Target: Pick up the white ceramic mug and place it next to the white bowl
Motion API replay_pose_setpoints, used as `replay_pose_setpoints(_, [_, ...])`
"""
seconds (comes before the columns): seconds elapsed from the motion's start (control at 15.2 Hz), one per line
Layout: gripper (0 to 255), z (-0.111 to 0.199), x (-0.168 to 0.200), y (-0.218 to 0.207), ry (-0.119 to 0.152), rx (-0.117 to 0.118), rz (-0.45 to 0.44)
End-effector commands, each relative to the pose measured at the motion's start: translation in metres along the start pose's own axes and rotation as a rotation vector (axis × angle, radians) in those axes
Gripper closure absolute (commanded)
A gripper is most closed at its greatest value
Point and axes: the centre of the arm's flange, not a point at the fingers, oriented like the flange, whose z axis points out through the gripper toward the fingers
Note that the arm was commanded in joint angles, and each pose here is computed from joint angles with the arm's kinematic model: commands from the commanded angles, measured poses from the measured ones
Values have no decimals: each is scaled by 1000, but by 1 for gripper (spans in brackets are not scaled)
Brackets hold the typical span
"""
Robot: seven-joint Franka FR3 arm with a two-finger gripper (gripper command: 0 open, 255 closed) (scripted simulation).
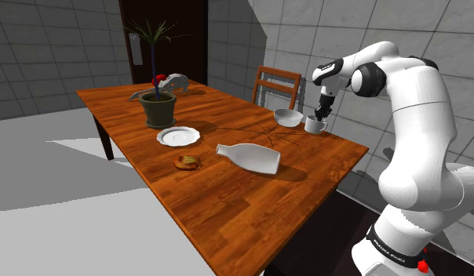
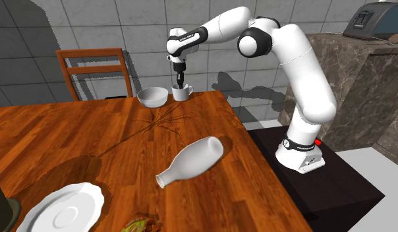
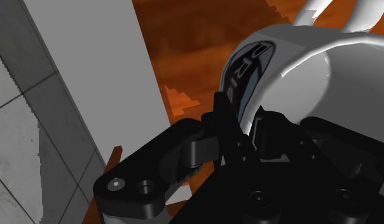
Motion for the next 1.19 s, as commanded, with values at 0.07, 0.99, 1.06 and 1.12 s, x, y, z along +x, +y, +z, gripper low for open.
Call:
replay_pose_setpoints(0.07, [255, 1, 0, 0, 1, 0, 0])
replay_pose_setpoints(0.99, [0, -49, 0, 0, 1, 0, 0])
replay_pose_setpoints(1.06, [0, -49, 0, 0, 1, 0, 0])
replay_pose_setpoints(1.12, [0, -49, 0, 0, 1, 0, 0])
